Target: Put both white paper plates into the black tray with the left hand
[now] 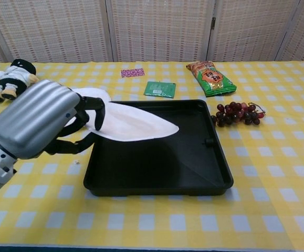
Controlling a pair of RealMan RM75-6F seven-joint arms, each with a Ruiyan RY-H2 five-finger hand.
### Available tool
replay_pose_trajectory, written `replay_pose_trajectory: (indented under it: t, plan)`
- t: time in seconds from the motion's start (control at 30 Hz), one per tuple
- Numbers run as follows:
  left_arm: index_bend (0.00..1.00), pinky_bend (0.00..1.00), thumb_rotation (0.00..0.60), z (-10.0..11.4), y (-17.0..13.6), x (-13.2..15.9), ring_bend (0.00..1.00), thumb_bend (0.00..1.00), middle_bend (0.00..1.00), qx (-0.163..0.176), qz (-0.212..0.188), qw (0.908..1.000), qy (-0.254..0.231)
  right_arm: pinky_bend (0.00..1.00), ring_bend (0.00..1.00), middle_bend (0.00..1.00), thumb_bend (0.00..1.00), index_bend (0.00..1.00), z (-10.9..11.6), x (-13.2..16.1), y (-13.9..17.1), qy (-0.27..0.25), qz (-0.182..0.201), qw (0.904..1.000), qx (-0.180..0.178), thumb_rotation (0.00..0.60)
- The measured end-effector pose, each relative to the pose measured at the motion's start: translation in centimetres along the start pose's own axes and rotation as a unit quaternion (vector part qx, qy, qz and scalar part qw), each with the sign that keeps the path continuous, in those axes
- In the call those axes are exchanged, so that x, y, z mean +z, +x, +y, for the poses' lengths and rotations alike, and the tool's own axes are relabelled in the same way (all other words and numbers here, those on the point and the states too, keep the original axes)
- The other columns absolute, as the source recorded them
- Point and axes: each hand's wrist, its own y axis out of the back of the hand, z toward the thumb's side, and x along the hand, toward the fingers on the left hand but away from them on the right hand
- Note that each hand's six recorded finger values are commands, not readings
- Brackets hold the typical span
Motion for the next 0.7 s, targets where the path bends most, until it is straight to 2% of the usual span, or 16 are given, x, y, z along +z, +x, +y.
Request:
replay_pose_trajectory:
  t: [0.23,0.7]
  plan:
    - [0.63,1.0,0.6,-1.9,1.9,1.6,1.0,0.5,1.0,-0.018,-0.009,0.9997,-0.013,0.0,0.0,0.0,0.37,0.0,0.2,-0.9,0.8,-0.004,-0.014,0.9999,0.003,0.6]
    - [0.63,1.0,0.6,-4.2,3.8,2.0,1.0,0.5,1.0,-0.028,-0.005,0.9993,-0.024,0.0,0.0,0.0,0.37,0.0,0.6,-2.7,1.6,-0.009,-0.045,0.9989,0.005,0.6]
